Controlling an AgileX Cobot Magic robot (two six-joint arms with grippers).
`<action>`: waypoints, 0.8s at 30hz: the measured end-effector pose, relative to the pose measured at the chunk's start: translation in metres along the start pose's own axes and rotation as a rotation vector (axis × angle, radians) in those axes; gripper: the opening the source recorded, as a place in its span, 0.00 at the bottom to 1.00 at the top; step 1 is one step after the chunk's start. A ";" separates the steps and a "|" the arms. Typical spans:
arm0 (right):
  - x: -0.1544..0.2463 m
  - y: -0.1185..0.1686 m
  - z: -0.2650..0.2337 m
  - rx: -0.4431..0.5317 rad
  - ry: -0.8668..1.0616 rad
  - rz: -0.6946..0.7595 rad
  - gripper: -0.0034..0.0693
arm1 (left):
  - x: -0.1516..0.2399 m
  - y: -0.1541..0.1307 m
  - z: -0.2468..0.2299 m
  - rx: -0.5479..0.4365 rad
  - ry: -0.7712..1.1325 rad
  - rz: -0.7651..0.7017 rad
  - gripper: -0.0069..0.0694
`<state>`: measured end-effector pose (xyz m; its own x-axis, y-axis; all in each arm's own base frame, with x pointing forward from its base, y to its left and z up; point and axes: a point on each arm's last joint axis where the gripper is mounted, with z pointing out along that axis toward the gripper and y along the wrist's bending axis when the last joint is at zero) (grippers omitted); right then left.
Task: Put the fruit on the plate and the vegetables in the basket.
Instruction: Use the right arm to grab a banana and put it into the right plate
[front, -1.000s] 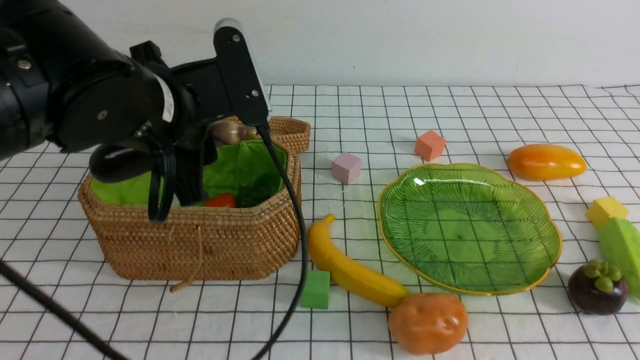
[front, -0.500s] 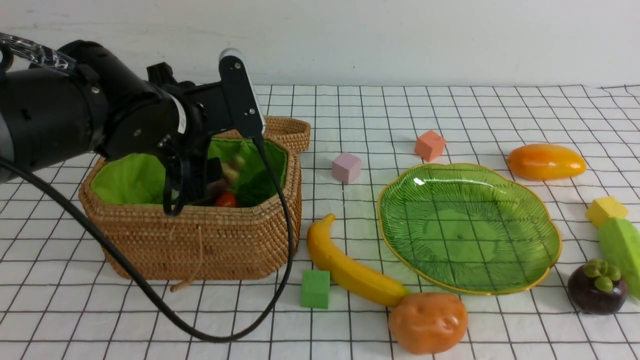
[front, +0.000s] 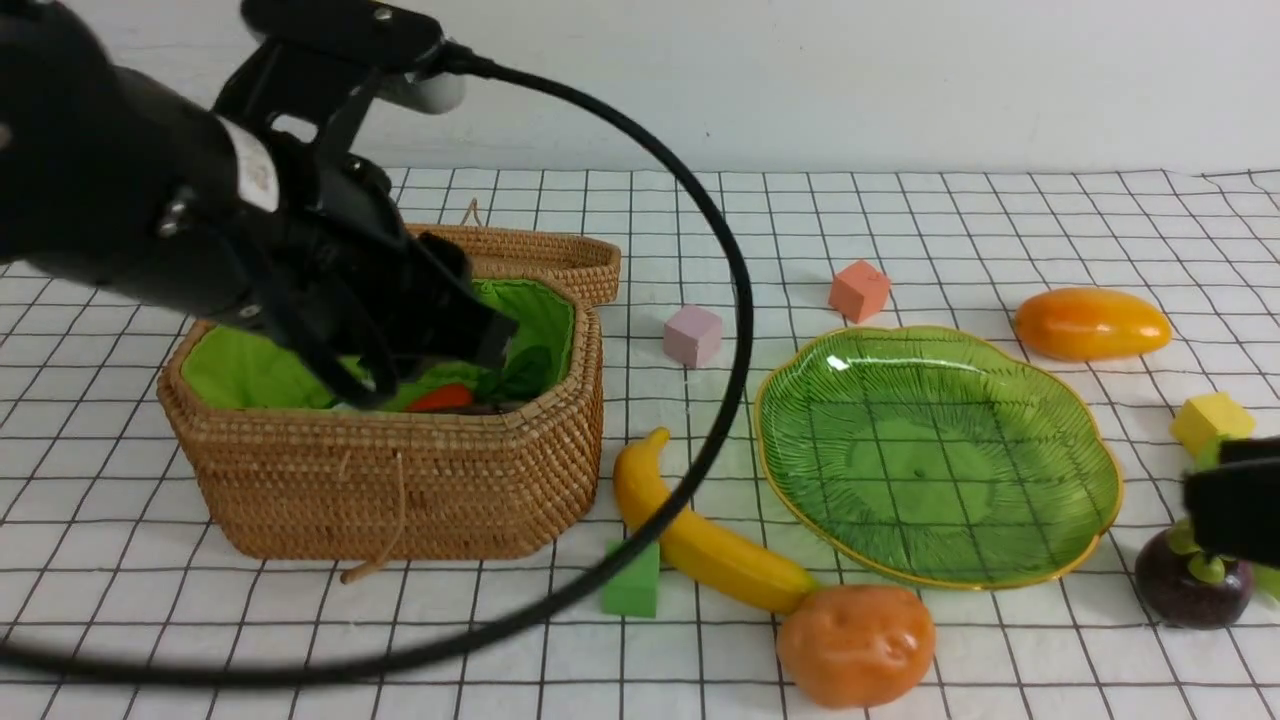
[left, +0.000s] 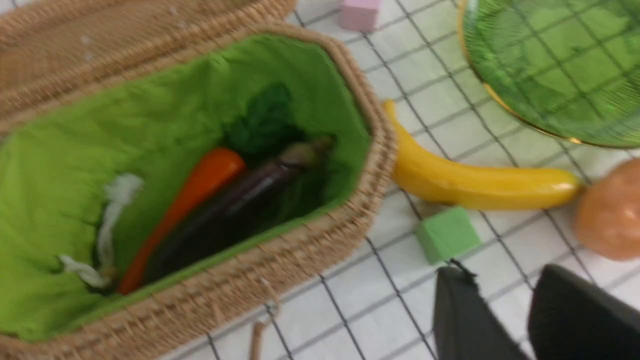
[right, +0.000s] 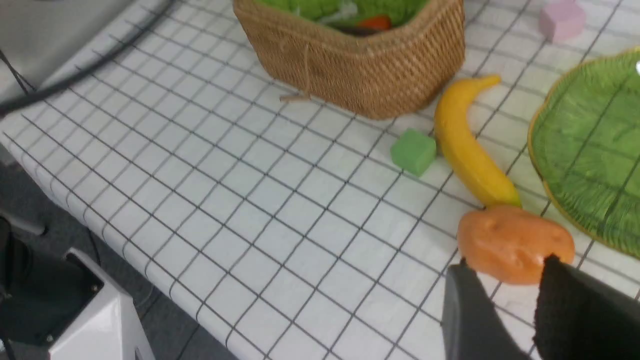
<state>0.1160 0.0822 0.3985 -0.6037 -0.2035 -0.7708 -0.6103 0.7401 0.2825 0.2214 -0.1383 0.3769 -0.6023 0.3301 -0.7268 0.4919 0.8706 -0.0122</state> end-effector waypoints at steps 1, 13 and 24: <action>-0.002 -0.004 0.009 -0.001 0.035 0.016 0.36 | 0.006 -0.006 -0.009 0.022 -0.002 0.012 0.17; -0.007 -0.027 0.077 -0.051 0.258 0.110 0.37 | 0.094 -0.018 -0.070 0.146 -0.063 -0.011 0.07; -0.023 -0.014 0.177 -0.017 0.421 -0.189 0.41 | 0.143 -0.006 -0.117 0.213 -0.328 -0.063 0.07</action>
<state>0.2295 0.1895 0.3114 -0.6351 -0.5791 -0.5112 -0.7357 0.6551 0.1719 0.0591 -0.0536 0.3531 -0.4196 0.1145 -0.9005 0.6003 0.7791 -0.1807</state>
